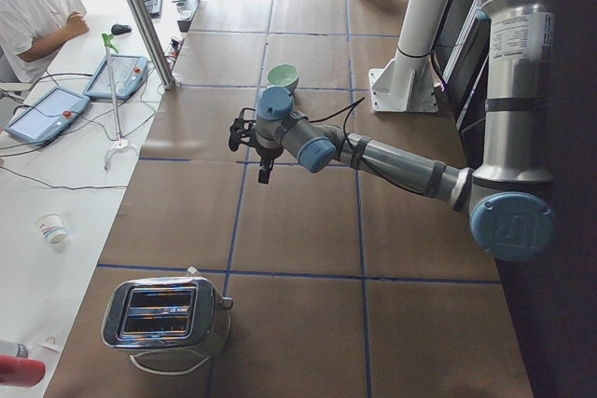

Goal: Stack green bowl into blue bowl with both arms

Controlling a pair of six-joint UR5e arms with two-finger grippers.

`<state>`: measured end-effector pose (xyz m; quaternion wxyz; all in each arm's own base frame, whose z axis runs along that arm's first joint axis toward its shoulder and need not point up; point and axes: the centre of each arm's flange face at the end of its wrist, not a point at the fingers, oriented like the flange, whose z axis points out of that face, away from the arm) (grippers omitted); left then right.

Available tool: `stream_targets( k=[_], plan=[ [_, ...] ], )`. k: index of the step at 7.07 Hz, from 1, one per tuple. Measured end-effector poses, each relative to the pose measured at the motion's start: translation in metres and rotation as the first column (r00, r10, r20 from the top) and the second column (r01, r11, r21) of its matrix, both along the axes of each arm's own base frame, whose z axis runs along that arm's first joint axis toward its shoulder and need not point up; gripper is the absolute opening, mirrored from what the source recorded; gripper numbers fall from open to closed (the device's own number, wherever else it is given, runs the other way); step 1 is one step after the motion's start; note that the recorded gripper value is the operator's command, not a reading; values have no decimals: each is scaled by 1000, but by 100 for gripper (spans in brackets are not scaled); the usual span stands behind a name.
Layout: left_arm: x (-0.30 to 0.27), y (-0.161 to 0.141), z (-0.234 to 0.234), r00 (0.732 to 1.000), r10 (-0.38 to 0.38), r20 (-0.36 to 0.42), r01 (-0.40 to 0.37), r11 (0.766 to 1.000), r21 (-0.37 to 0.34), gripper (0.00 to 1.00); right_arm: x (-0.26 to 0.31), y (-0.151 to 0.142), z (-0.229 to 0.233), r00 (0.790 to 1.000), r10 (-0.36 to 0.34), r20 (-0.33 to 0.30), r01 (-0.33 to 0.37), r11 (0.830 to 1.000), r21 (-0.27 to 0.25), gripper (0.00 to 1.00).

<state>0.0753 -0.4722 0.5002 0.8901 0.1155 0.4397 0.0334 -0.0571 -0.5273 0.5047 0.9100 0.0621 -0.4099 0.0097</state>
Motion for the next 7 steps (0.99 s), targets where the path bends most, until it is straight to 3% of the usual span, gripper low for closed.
stream_targets(
  k=[2,3,7],
  plan=[
    [-95,2,43,991,61,121,-70,995,68,99,81,29,66,989,-115,-90,121,991,63,100],
    [-125,7,58,983,91,160,-103,993,65,100,102,44,87,985,-140,-104,148,987,70,100],
    [-145,21,97,976,131,171,-130,991,-20,100,113,52,94,983,-154,-99,163,983,84,100]
  ],
)
